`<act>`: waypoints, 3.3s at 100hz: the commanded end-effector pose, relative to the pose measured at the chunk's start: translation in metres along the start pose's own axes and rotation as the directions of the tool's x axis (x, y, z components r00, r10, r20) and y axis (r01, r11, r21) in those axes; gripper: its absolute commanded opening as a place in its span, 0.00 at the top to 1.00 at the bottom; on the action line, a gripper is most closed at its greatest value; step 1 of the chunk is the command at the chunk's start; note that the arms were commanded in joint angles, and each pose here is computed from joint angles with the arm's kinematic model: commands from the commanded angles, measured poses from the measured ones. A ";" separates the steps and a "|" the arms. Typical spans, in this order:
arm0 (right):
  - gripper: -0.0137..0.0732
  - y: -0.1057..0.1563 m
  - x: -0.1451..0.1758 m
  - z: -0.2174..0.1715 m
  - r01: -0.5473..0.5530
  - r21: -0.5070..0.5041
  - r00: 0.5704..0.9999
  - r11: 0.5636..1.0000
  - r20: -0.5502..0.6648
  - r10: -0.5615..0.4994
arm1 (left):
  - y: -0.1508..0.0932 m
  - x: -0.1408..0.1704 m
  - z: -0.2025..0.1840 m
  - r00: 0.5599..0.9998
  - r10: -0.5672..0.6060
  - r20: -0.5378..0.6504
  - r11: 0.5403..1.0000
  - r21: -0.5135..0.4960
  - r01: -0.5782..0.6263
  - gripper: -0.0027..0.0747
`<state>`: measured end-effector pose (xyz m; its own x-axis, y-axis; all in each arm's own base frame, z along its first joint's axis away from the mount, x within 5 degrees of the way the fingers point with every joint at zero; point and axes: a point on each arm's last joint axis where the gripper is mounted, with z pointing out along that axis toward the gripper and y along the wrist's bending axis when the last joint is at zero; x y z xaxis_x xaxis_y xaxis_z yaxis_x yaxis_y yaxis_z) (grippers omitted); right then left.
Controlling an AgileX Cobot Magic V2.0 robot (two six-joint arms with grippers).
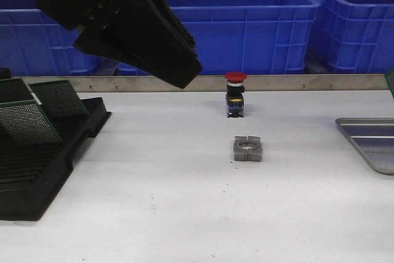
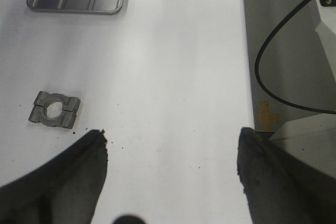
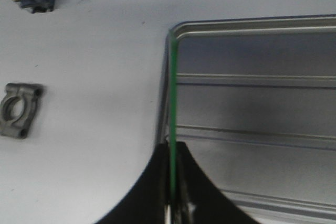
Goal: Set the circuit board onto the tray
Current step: 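Carry the board with the right gripper and lay it on the tray, then grasp another green board in the rack with the left gripper, then lift the board and pass it to the right gripper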
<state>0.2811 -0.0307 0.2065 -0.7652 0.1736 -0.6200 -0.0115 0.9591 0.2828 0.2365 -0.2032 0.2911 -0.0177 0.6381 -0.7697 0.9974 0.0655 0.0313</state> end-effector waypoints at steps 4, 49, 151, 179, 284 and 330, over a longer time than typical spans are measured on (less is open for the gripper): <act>0.88 -0.003 -0.015 -0.007 -0.018 0.039 0.996 0.999 0.084 0.014 | -0.002 -0.019 -0.012 0.997 0.008 0.077 1.000 -0.030 -0.006 0.34; 0.13 -0.006 -0.023 -0.018 0.026 0.115 0.986 0.993 0.159 -0.044 | 0.005 -0.013 -0.018 0.998 0.008 0.057 0.998 -0.067 -0.004 0.34; 0.13 0.001 -0.023 -0.025 0.040 0.083 0.985 0.996 0.164 -0.053 | 0.083 0.108 -0.065 0.865 -0.003 -0.501 0.960 -0.244 -0.138 0.35; 0.13 0.002 -0.023 -0.025 0.042 0.072 0.986 0.997 0.157 -0.053 | 0.095 0.118 -0.056 0.861 -0.057 -0.505 0.946 -0.304 -0.116 0.82; 0.13 0.132 0.006 -0.056 0.751 -0.407 0.645 0.520 0.284 -0.709 | 0.033 -0.028 -0.022 0.999 0.042 0.005 0.998 -0.035 -0.042 0.99; 0.16 0.182 0.028 -0.061 0.809 -0.482 0.545 0.335 0.405 -0.734 | 0.006 -0.055 -0.004 0.992 0.029 0.124 0.997 0.068 -0.038 0.99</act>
<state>0.2184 0.1322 0.2652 -0.1781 -0.5869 -0.7898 -0.9425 0.3324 -0.0344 0.2519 -0.2313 0.3066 0.0267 0.6370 -0.7704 0.9995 -0.0311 0.0090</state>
